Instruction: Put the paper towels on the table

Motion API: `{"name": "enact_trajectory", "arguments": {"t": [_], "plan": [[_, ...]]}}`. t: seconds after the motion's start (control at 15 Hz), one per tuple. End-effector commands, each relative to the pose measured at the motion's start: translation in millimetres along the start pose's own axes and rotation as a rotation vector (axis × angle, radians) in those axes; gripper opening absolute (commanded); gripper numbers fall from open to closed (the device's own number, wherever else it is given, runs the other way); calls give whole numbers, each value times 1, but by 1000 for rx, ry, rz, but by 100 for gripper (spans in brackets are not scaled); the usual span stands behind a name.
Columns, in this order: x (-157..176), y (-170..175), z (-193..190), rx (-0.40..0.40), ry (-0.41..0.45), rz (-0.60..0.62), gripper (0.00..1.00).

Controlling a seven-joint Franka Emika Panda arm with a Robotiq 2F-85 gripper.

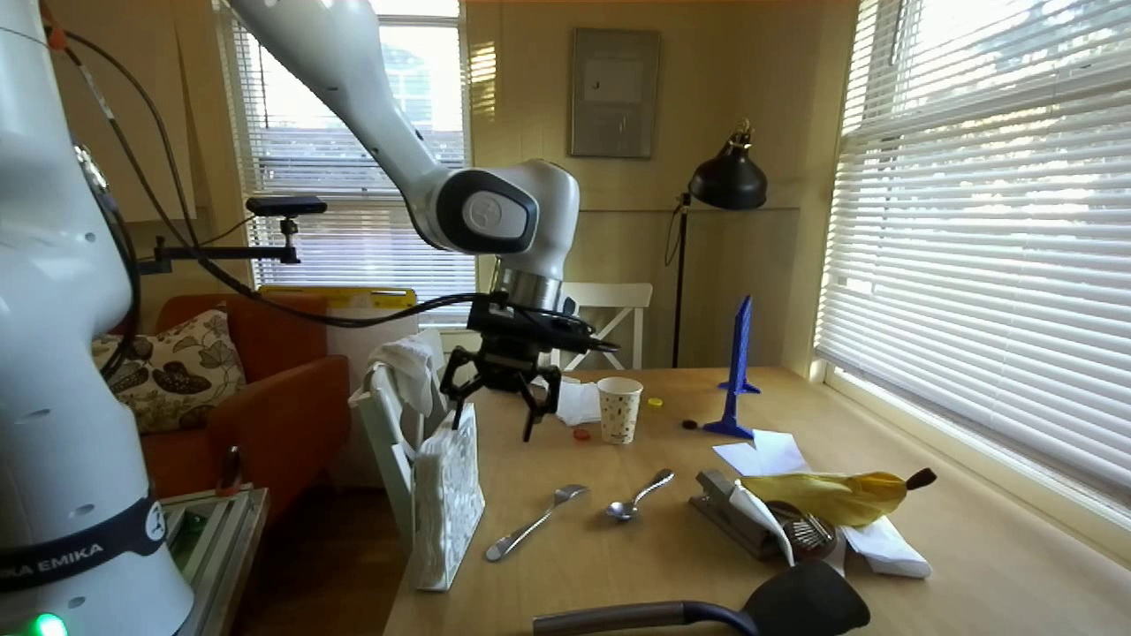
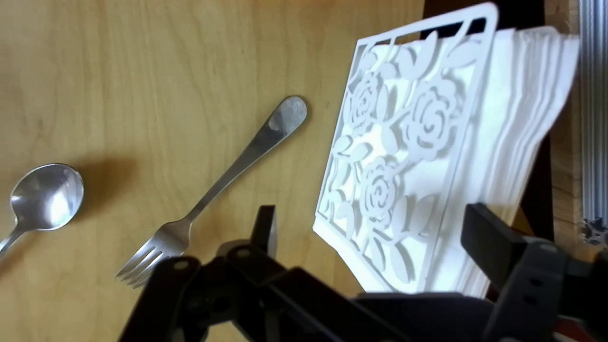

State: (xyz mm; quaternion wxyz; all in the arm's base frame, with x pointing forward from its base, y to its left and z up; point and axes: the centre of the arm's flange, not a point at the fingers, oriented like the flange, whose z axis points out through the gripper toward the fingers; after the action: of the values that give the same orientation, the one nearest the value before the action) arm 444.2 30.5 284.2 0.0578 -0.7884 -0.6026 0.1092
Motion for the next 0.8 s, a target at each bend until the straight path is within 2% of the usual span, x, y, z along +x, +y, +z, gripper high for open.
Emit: {"name": "enact_trajectory", "arguments": {"t": [0.0, 0.53, 0.73], "plan": [[5, 1, -7, -9, -25, 13, 100], [6, 3, -5, -2, -47, 21, 100], [6, 6, 1, -19, -119, 45, 100]]}}
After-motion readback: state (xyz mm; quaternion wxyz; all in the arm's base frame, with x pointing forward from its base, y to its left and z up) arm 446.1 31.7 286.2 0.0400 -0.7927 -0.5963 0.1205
